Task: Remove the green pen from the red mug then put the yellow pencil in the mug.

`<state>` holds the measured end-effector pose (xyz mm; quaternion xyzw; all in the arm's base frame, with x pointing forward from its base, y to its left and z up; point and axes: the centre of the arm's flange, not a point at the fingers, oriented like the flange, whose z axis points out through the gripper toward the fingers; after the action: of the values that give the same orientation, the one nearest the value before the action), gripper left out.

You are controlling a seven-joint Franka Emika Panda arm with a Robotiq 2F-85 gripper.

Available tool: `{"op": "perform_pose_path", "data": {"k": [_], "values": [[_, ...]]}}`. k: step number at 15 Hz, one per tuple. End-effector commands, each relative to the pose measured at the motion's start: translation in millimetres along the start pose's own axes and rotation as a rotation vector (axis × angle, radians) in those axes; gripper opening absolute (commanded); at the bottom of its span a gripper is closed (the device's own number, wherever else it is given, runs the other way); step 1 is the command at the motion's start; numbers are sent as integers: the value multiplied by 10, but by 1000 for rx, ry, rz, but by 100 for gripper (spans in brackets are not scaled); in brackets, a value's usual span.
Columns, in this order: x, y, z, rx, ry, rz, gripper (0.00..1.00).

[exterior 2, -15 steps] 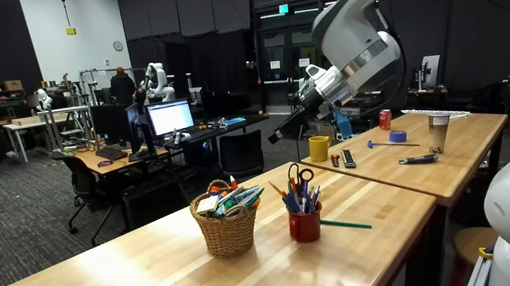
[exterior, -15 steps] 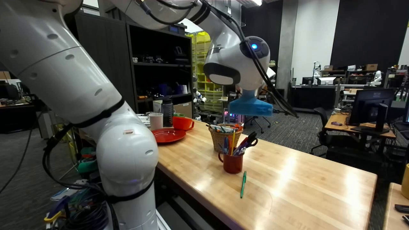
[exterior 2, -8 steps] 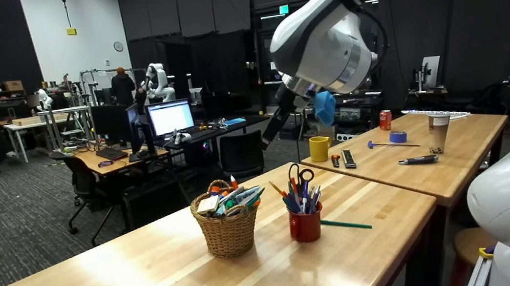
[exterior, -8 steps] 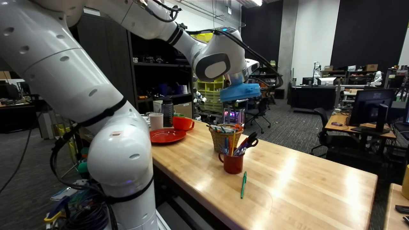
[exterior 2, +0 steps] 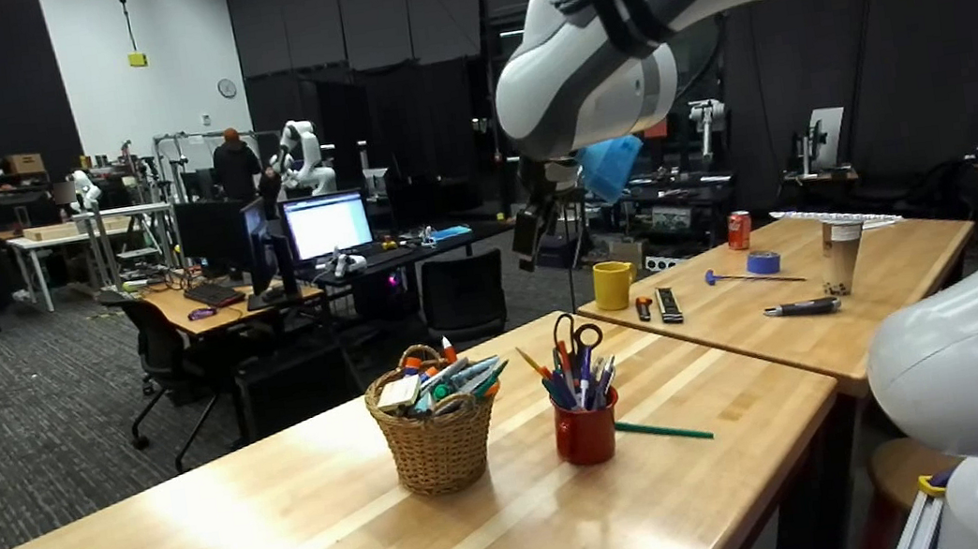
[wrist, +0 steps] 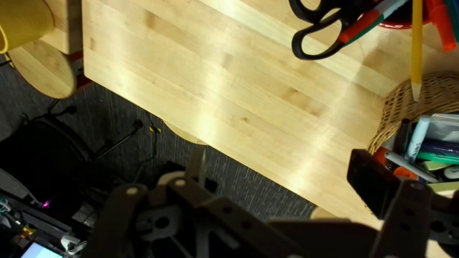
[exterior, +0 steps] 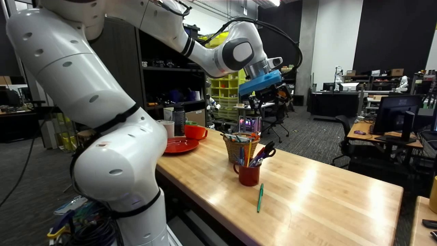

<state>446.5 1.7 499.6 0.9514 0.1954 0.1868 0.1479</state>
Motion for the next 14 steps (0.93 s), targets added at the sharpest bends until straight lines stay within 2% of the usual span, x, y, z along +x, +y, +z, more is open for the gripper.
{"op": "perform_pose_path", "data": {"k": [1,3,4,10,12,14], "values": [[0,2,-1,0,-1,2,100],[-1,-2,2,2,-3,3,100],[-6,22,-17,10,-40,4,100],[58,-49,-154,202,-252,-27,100],[79,-66,-174,214,-304,5,100],[94,-58,-152,199,-292,77,100]]}}
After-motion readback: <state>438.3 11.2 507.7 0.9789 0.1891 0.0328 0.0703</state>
